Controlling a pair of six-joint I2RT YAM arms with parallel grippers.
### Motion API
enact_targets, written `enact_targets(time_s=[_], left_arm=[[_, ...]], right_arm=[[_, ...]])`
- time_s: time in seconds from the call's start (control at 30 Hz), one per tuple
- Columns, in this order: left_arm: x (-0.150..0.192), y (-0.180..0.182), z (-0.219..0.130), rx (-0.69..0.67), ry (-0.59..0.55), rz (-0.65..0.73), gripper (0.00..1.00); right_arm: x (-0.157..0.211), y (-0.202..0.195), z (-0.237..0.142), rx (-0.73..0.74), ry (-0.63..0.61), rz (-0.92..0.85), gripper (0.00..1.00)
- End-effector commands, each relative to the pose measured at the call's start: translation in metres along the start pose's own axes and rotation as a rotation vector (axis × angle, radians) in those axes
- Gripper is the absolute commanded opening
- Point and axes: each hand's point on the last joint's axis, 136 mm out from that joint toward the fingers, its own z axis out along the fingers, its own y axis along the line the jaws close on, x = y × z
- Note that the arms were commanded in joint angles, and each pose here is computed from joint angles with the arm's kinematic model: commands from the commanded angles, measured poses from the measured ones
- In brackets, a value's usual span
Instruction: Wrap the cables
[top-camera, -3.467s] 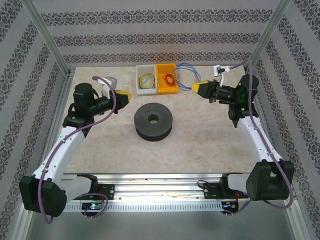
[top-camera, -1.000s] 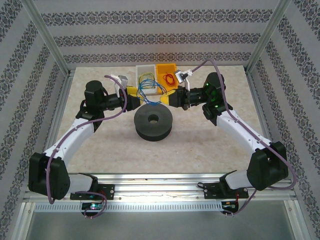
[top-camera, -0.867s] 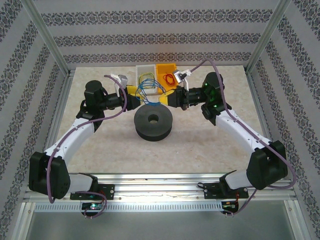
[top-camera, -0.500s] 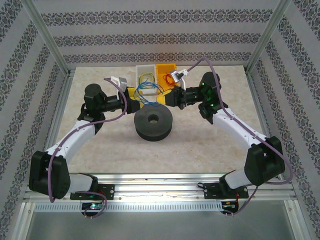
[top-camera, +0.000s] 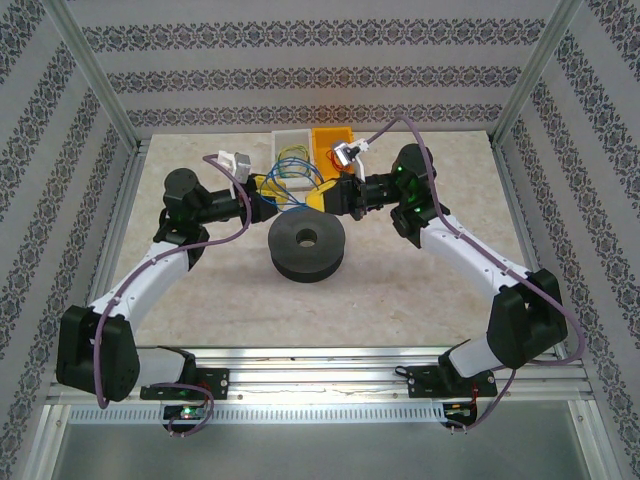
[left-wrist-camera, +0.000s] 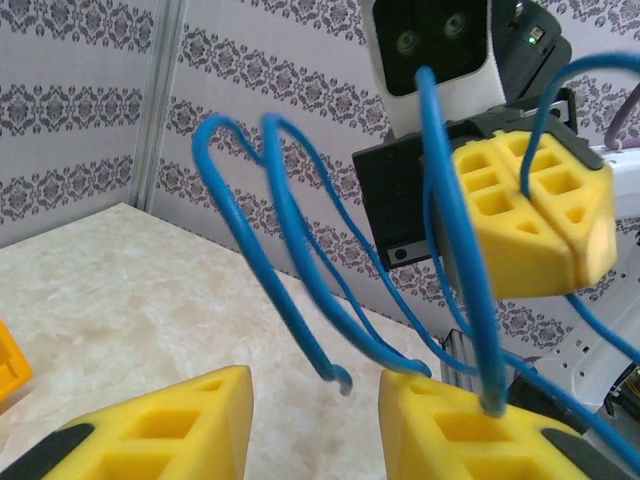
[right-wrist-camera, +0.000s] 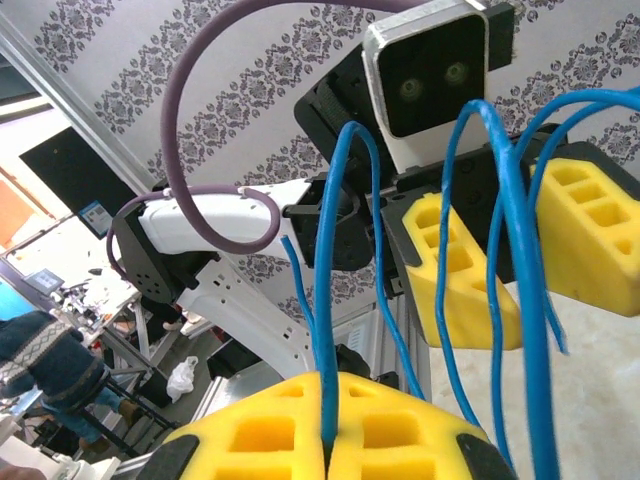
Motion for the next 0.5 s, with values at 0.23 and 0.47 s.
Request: enact_targets(time_s=[0.23, 0.47], left_arm=[[-0.0202, -0.0192, -0.0079, 0.027, -0.048, 0.099, 0.29], [-0.0212, -0.0225, -0.0099, 0.023, -0.054, 0.108, 0.15]], right_arm=[[0.0003, 0.0009, 0.0095, -0.032, 0.012, -0.019, 0.00], [0.0012, -0.0002, 0.0119, -0.036, 0.014, -0.015, 0.00]])
